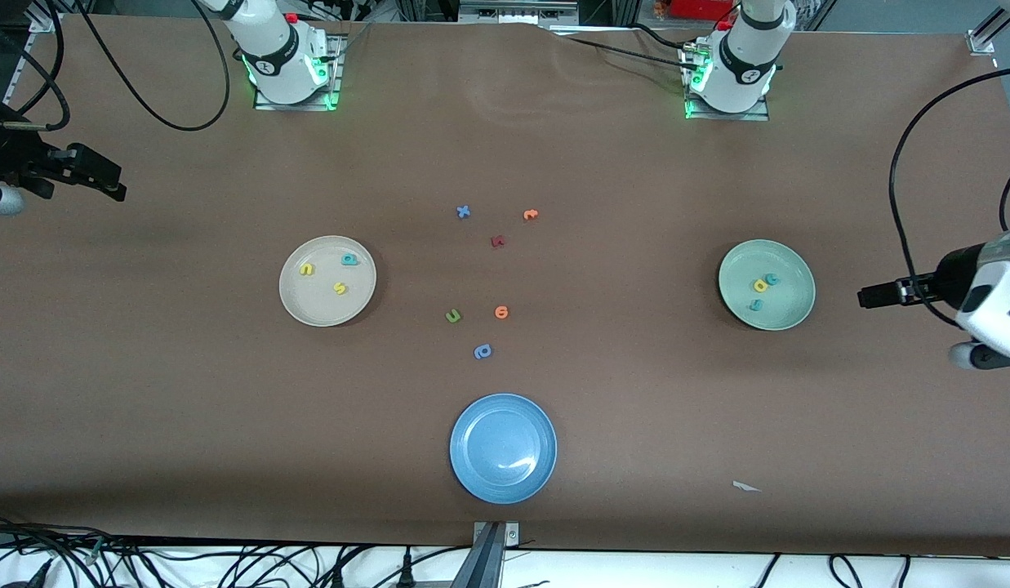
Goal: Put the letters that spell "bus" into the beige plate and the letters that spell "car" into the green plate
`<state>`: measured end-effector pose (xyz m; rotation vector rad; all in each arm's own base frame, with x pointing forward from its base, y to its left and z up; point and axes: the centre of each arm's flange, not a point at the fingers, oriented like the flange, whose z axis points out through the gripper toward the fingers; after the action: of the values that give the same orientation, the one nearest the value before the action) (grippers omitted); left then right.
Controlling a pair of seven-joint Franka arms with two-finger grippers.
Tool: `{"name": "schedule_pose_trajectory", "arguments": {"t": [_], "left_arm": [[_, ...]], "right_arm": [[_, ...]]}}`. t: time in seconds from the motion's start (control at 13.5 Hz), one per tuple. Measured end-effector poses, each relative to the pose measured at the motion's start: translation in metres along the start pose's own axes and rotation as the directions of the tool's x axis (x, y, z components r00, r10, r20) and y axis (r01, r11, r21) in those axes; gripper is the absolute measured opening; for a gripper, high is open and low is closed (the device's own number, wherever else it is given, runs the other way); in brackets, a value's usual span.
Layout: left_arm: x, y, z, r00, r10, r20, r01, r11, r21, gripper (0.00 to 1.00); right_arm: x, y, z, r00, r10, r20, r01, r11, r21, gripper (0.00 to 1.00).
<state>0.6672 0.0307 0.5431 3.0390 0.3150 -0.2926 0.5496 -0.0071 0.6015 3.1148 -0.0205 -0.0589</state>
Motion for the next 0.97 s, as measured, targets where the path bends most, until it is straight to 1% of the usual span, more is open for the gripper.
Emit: {"name": "schedule_pose_trajectory", "arguments": {"t": [0.07,0.15,0.3,0.37,0.52,0.59,0.67,0.82,0.97], "left_arm": [[-0.005,-0.009,-0.010,1.000,-0.012,-0.013,0.012,1.000,-0.024,0.95],[-0.010,-0.014,-0.017,0.999,-0.018,-0.026,0.018,0.999,-0.026,0.93],[-0.019,-0.011,-0.018,0.998,-0.019,-0.059,0.017,0.999,-0.028,0.94],[-0.023,-0.008,-0.012,0.997,-0.010,-0.078,0.009,1.000,-0.014,0.94],[-0.035,0.006,0.002,0.994,0.038,-0.100,-0.032,0.998,0.058,0.96],[-0.040,0.013,0.005,0.993,0.053,-0.103,-0.047,0.997,0.064,0.96],[-0.042,0.014,0.005,0.993,0.055,-0.107,-0.049,0.997,0.053,1.00],[-0.042,0.004,0.001,0.993,0.035,-0.113,-0.033,0.999,0.015,1.00],[-0.041,-0.003,0.000,0.993,0.028,-0.114,-0.027,1.000,0.007,1.00]], "right_arm": [[0.000,0.000,0.000,1.000,0.000,0.000,0.000,1.000,0.000,1.00],[0.000,0.000,0.000,1.000,0.000,0.000,0.000,1.000,0.000,1.00],[0.000,0.000,0.000,1.000,0.000,0.000,0.000,1.000,0.000,1.00],[0.000,0.000,0.000,1.000,0.000,0.000,0.000,1.000,0.000,1.00],[0.000,0.000,0.000,1.000,0.000,0.000,0.000,1.000,0.000,1.00],[0.000,0.000,0.000,1.000,0.000,0.000,0.000,1.000,0.000,1.00],[0.000,0.000,0.000,1.000,0.000,0.000,0.000,1.000,0.000,1.00],[0.000,0.000,0.000,1.000,0.000,0.000,0.000,1.000,0.000,1.00],[0.000,0.000,0.000,1.000,0.000,0.000,0.000,1.000,0.000,1.00]]}}
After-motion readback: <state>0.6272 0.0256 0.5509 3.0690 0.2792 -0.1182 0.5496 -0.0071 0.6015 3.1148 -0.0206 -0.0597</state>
